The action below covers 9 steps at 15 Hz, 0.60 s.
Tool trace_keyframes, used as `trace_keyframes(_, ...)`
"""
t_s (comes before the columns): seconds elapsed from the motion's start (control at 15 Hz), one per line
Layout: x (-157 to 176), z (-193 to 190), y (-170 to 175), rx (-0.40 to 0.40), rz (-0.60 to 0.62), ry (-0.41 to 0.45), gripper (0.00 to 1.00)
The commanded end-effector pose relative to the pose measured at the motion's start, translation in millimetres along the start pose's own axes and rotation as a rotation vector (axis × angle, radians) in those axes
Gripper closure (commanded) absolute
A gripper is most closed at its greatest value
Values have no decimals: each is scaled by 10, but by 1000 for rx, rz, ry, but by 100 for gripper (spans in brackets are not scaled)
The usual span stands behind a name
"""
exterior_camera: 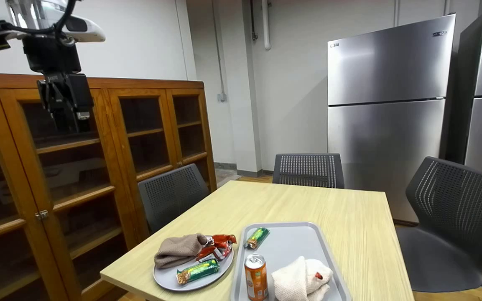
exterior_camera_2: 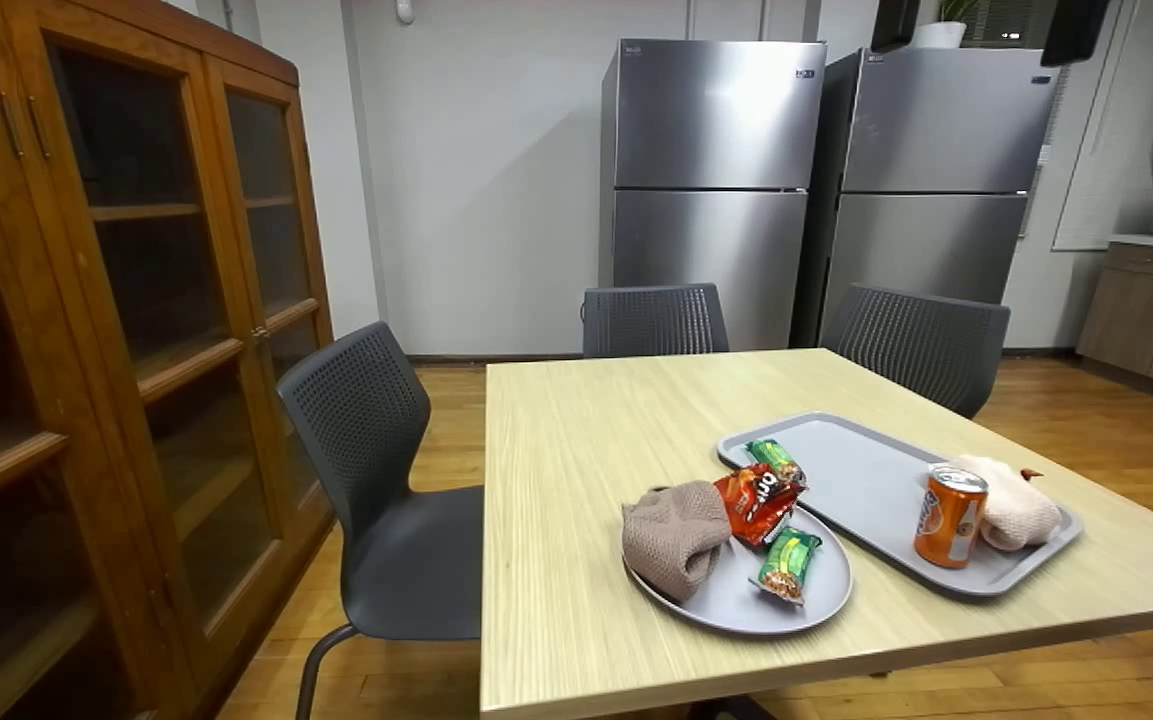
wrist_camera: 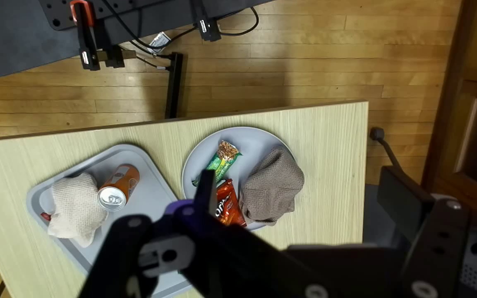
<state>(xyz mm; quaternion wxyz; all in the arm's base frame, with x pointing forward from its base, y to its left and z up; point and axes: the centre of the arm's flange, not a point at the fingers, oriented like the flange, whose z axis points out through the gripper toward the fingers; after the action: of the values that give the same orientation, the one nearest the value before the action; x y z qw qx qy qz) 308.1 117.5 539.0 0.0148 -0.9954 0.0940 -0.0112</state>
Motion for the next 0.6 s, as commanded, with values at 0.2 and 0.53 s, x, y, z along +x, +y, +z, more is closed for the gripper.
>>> trace_keyframes(0.2, 0, 0, 0, 0, 0, 0, 0)
trace_keyframes(0.53, 88, 80, -18, -13, 10, 2, 0)
